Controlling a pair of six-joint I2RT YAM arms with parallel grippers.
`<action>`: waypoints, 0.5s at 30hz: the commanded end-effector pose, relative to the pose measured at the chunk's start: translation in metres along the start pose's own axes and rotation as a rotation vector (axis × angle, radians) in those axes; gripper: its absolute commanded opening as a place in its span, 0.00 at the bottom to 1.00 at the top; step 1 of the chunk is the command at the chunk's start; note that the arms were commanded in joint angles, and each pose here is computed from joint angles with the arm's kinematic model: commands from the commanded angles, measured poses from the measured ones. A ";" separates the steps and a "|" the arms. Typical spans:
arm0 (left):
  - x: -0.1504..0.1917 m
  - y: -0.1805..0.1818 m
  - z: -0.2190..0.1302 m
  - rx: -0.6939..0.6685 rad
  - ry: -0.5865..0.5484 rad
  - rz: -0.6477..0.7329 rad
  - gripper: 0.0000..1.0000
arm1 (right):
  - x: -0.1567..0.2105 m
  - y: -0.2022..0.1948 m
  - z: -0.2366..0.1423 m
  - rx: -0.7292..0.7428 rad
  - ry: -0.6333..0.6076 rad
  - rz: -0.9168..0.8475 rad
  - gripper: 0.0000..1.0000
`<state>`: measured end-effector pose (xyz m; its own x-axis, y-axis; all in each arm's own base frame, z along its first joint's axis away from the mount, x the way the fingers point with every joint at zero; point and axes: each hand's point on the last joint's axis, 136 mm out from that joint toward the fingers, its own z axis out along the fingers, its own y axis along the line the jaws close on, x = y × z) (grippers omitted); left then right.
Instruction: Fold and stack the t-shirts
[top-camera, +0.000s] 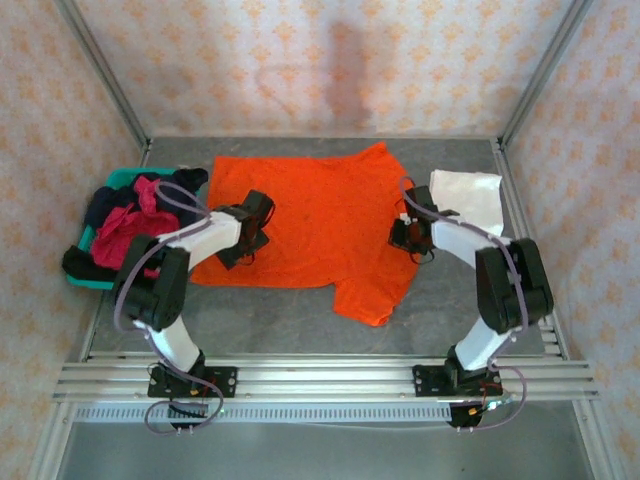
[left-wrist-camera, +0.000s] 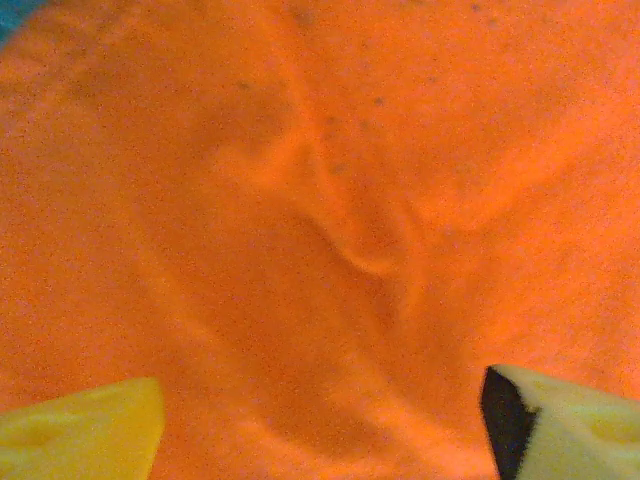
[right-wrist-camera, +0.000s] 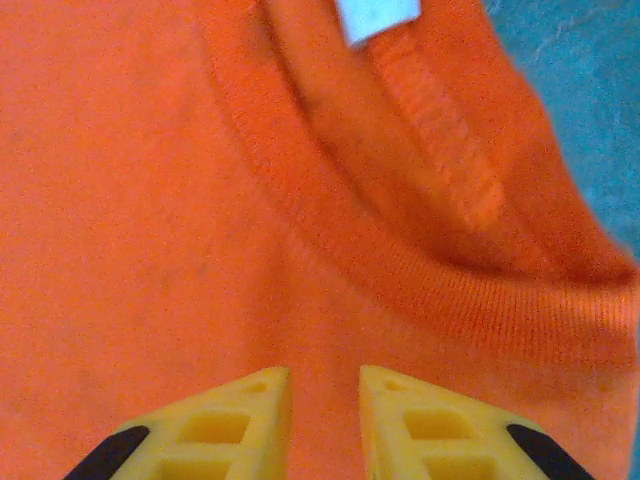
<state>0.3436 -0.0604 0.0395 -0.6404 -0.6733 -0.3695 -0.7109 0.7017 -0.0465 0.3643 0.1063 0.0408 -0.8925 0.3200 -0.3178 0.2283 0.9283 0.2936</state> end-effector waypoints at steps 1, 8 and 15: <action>-0.005 -0.017 0.009 -0.003 0.008 -0.002 0.77 | -0.019 -0.007 0.013 0.014 -0.010 0.001 0.24; 0.002 -0.027 0.036 -0.043 0.049 0.014 0.72 | -0.025 -0.043 0.031 0.062 0.010 0.082 0.21; 0.008 -0.043 0.058 -0.055 0.098 0.028 0.71 | -0.040 -0.050 0.034 0.048 0.017 0.109 0.21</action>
<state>0.3969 -0.0801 0.0170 -0.6504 -0.6721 -0.3540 -0.7069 0.7061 -0.0418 0.4063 0.0621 0.0240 -0.8506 0.4234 -0.3118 0.3243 0.8892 0.3227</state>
